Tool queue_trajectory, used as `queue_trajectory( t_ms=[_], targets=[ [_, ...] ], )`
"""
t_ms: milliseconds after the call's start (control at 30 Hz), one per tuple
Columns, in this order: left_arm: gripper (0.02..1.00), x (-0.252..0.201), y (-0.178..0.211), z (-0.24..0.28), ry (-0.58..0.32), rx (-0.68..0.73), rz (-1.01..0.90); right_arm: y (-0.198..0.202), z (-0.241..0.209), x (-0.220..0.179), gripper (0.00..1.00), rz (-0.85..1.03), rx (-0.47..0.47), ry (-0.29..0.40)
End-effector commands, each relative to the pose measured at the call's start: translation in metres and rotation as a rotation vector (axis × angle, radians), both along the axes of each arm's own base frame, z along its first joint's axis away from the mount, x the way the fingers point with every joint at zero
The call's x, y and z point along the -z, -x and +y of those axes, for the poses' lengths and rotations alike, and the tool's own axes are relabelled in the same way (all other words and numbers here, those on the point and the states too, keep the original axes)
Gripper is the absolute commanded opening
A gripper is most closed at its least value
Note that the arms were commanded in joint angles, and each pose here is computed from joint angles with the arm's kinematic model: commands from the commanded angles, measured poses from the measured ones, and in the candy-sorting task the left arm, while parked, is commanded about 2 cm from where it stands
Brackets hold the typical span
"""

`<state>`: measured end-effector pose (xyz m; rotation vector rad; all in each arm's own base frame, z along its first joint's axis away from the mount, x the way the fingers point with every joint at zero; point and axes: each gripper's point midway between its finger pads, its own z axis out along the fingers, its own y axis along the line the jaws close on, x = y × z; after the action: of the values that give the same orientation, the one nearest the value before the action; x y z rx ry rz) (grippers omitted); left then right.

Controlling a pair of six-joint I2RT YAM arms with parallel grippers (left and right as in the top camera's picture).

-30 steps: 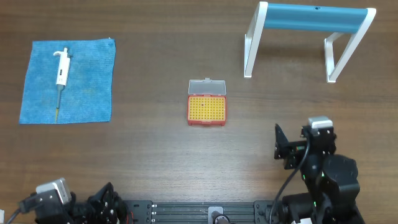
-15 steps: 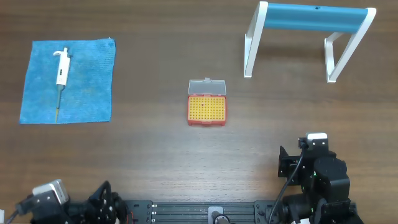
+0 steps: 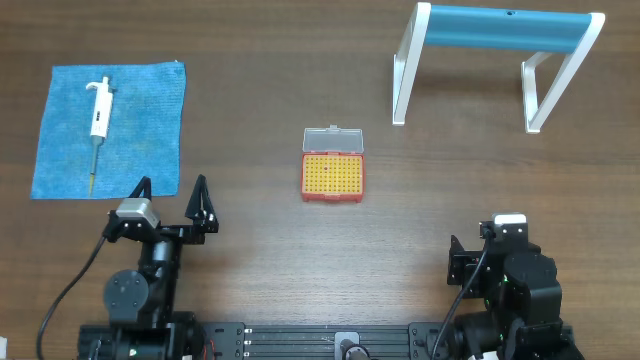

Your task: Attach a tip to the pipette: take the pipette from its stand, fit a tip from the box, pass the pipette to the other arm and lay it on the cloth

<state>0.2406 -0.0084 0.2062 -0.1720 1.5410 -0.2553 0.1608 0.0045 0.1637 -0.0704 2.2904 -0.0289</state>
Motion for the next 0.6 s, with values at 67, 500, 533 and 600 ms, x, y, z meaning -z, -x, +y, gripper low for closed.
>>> queue_trajectory(
  t_ms=[67, 500, 533, 600],
  targets=[
    [0.989, 0.012, -0.005, 0.004, -0.104, -0.005, -0.059, 0.0, -0.002, -0.001, 0.855, -0.011, 0.001, 0.015],
    [0.993, 0.048, -0.004, -0.013, -0.098, 0.069, 0.087, 0.0, -0.002, -0.001, 0.855, -0.011, 0.001, 0.015],
    [0.989, 0.048, -0.004, -0.012, -0.098, 0.069, 0.087, 0.0, -0.002, -0.001, 0.855, -0.011, 0.001, 0.015],
    [0.991, 0.048, -0.004, -0.012, -0.098, 0.069, 0.087, 0.0, -0.002, -0.001, 0.855, -0.011, 0.001, 0.015]
  ],
)
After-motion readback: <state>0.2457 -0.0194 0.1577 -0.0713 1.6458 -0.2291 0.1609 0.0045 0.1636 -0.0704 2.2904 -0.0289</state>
